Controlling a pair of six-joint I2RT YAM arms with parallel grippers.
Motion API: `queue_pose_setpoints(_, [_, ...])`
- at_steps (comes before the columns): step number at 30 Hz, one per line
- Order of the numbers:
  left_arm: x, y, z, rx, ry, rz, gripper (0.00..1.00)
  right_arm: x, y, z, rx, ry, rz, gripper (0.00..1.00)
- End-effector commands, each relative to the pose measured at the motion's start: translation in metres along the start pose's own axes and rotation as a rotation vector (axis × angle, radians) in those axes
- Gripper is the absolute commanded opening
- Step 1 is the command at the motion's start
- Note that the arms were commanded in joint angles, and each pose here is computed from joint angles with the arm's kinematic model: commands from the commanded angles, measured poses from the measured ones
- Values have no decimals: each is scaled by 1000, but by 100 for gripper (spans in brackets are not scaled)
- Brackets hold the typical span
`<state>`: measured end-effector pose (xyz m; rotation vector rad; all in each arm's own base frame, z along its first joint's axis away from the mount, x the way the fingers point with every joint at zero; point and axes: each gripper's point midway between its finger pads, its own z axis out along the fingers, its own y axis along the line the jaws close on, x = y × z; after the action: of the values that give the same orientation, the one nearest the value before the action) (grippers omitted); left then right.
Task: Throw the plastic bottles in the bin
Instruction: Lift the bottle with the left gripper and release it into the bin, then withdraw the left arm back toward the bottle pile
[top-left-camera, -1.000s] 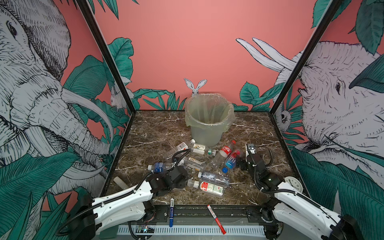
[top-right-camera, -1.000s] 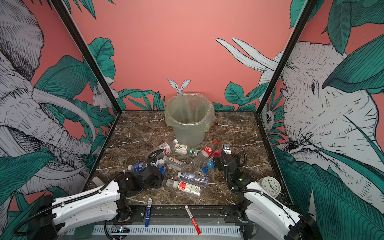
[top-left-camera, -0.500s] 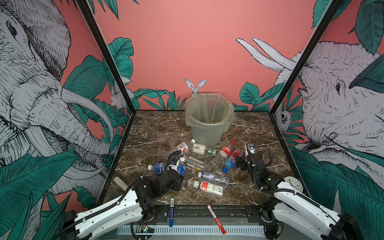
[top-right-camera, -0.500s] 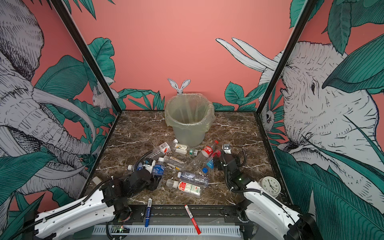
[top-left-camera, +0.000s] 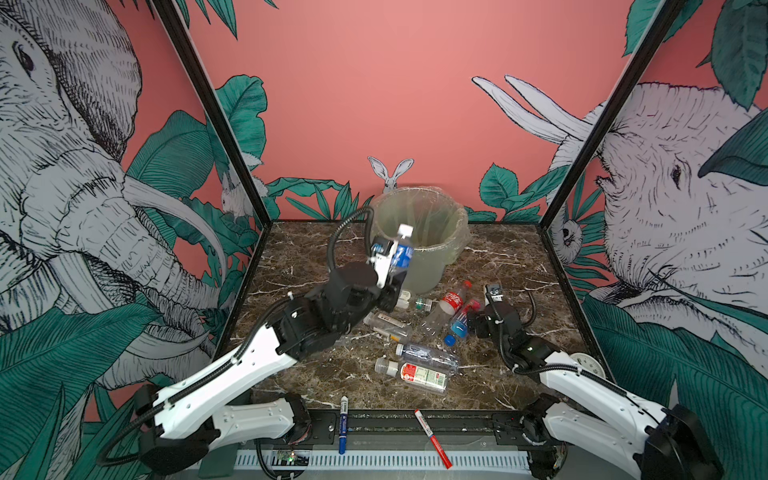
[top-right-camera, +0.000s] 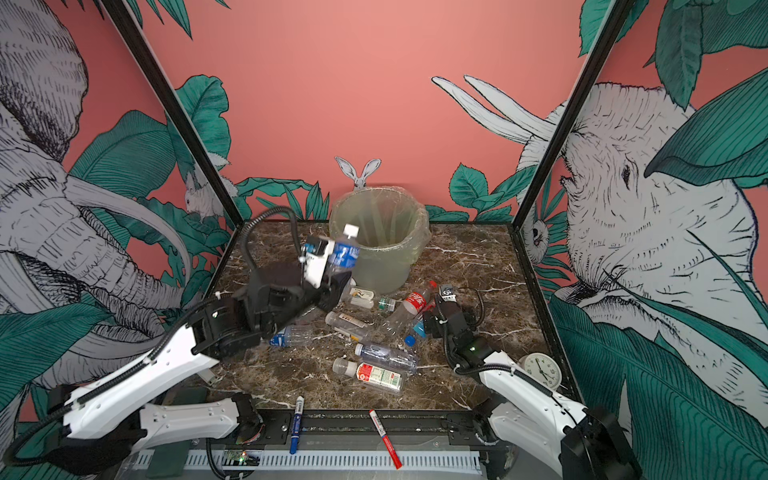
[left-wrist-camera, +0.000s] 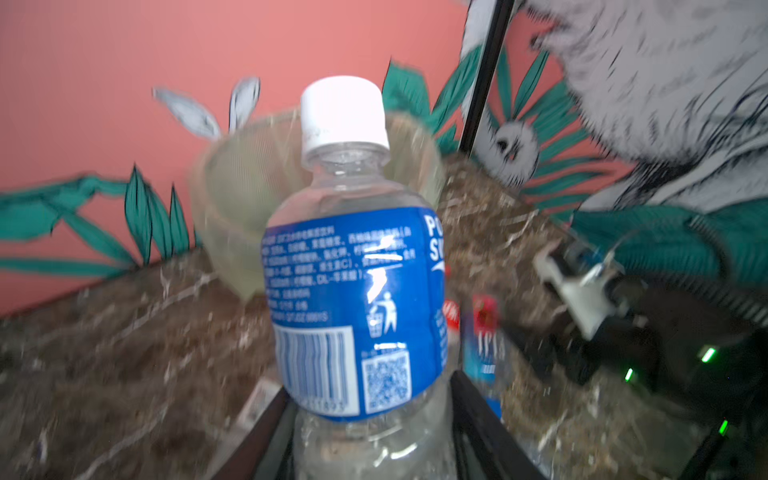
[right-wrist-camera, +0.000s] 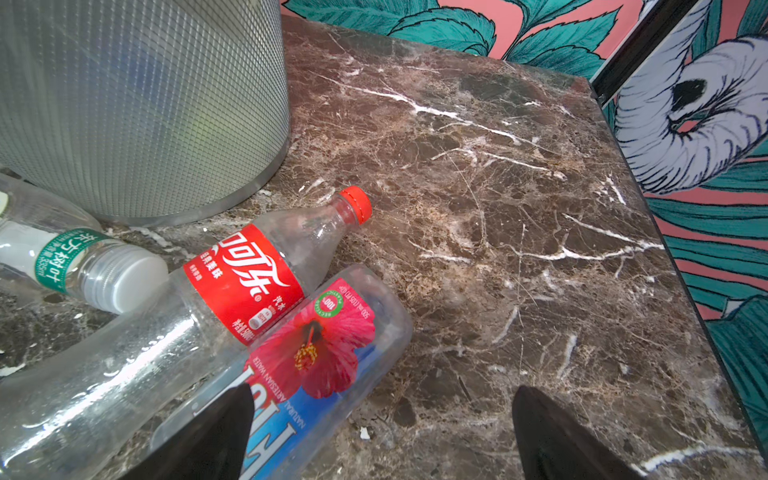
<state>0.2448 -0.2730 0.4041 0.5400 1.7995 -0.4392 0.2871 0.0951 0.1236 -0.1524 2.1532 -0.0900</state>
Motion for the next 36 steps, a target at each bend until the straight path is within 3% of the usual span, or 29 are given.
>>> queue_pose_setpoints(1, [-78, -1, 24, 35, -133, 71, 54, -10, 1, -1, -1, -17, 25, 99])
queue_pose_setpoints(3, [-116, 12, 47, 20, -170, 38, 65, -9, 1, 0, -3, -11, 21, 99])
queue_pose_setpoints(4, [-130, 19, 57, 5, -173, 31, 77, -9, 2, -1, -8, -9, 20, 99])
queue_pose_setpoints(6, [-139, 32, 77, -44, -155, 28, 97, -8, 3, -1, -15, -5, 19, 99])
queue_pose_setpoints(7, [-141, 35, 83, -52, -149, 28, 100, -9, 3, -1, -16, -4, 20, 99])
queue_pose_setpoints(12, [-139, 41, 82, -64, -151, 38, 100, -10, 5, -1, -23, 1, 18, 99])
queue_pose_setpoints(19, [-110, 51, 43, -74, -167, 34, 100, -13, 7, -3, -46, -13, 28, 99])
queue_pose_setpoints(26, [-48, 65, 19, -112, -84, 21, 100, -14, 7, -5, -52, -26, 35, 99])
queue_pose_setpoints(36, [70, 88, 7, -205, 146, -18, 100, -16, 12, -7, -89, -47, 39, 99])
